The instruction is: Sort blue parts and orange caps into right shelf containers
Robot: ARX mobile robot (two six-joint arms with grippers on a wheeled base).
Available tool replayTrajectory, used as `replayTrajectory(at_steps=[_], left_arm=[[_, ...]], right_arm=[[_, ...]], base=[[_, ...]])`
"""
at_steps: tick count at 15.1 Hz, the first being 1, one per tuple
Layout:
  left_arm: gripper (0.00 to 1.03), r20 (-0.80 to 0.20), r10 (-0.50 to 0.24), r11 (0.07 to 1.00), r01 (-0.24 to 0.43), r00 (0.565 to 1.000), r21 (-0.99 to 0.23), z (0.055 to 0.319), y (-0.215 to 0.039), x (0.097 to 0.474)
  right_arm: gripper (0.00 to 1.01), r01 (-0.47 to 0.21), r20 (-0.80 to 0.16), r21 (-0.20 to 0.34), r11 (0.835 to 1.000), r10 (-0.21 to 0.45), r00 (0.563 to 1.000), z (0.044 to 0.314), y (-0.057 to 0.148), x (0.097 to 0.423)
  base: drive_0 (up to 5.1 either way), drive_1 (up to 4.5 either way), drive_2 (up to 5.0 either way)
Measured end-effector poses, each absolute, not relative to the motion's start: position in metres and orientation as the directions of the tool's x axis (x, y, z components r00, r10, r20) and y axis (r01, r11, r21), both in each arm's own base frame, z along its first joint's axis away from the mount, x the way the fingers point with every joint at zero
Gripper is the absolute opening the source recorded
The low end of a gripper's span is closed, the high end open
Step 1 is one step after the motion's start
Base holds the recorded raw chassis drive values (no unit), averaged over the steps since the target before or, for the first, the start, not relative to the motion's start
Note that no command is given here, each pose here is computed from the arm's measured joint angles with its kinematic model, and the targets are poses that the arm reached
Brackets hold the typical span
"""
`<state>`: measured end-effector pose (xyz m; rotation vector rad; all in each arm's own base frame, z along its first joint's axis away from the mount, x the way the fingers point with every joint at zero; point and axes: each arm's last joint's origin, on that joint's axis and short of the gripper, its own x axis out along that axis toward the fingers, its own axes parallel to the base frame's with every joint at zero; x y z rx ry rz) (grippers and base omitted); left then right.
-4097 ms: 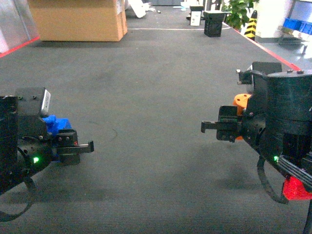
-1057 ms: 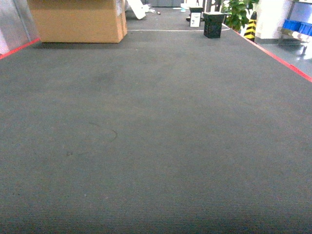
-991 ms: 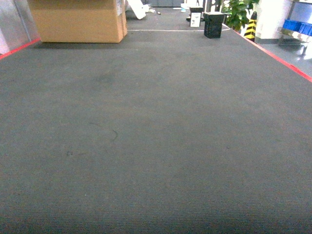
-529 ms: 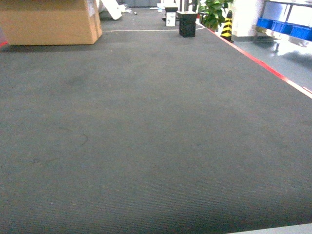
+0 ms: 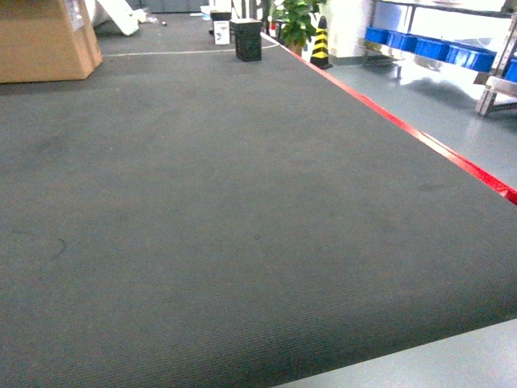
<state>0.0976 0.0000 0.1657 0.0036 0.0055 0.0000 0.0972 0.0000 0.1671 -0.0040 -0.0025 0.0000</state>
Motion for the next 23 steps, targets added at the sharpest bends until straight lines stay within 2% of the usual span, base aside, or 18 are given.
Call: replayTrajectory(at_steps=[23], left_arm=[[0.43,-0.006,0.0,1.0,0.0,1.0,0.004,0.1657,0.0,0.0976]], right_arm=[[0.45,0.0,0.002,-0.004,1.0,0.0,1.0,0.1671,0.0,0.0972]], base=[[-1.6,-1.59,-1.6]])
